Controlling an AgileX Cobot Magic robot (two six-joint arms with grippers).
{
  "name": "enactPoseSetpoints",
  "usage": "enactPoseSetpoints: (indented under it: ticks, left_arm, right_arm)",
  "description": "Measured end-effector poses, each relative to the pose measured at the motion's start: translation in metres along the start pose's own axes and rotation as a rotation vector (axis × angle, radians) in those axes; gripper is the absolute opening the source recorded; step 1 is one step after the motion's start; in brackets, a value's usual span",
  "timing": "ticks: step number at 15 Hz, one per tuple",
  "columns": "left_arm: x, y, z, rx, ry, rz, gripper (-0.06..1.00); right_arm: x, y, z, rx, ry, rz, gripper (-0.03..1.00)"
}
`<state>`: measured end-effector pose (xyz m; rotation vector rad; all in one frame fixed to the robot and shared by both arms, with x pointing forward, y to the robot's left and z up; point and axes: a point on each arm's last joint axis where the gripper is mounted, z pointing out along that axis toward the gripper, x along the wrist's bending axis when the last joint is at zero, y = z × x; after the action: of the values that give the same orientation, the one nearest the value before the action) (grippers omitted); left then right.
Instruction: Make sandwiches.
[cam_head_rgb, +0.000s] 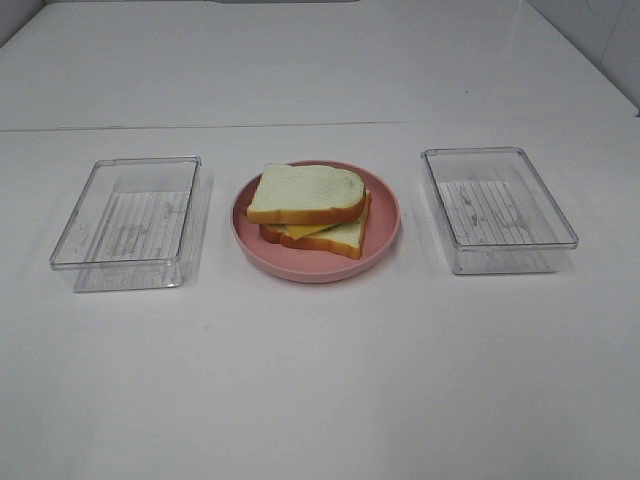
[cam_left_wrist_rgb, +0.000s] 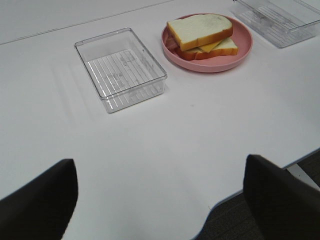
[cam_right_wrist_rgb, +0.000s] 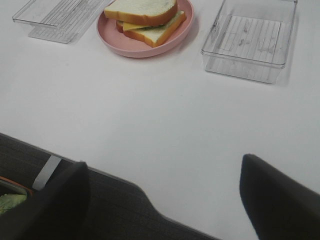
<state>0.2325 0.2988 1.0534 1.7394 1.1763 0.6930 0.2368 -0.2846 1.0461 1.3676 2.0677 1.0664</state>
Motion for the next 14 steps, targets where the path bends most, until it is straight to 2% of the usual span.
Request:
enactPoseSetpoints:
  ticks: [9,11,12,13,14]
  left_arm:
    - [0.0000,0.0000,0.0000,0.000,0.000,0.000,0.85]
    - [-0.0001,0.0000,0.0001,-0.001,0.022,-0.011,0.85]
    - [-0.0003,0.0001,0.0002,-0.002,0.056,-0.027,0.85]
    - [-0.0009,0.0003,0.0006,-0.006,0.156,-0.077,0.85]
    - [-0.0010,0.0003,0.0007,-0.007,0.180,-0.089,0.85]
  right_arm:
    - [0.0000,0.0000,0.0000,0.000,0.000,0.000,0.77]
    - [-0.0001,0.0001,0.0002,-0.001,-0.012,0.009,0.77]
    - [-0.0002,0.0004,0.0005,-0.002,-0.036,0.027,0.77]
    - [-0.0007,0.0012,0.0015,-0.007,-0.104,0.079,0.77]
    - [-0.0010,0.0015,0.0019,-0.009,-0.133,0.101,0.77]
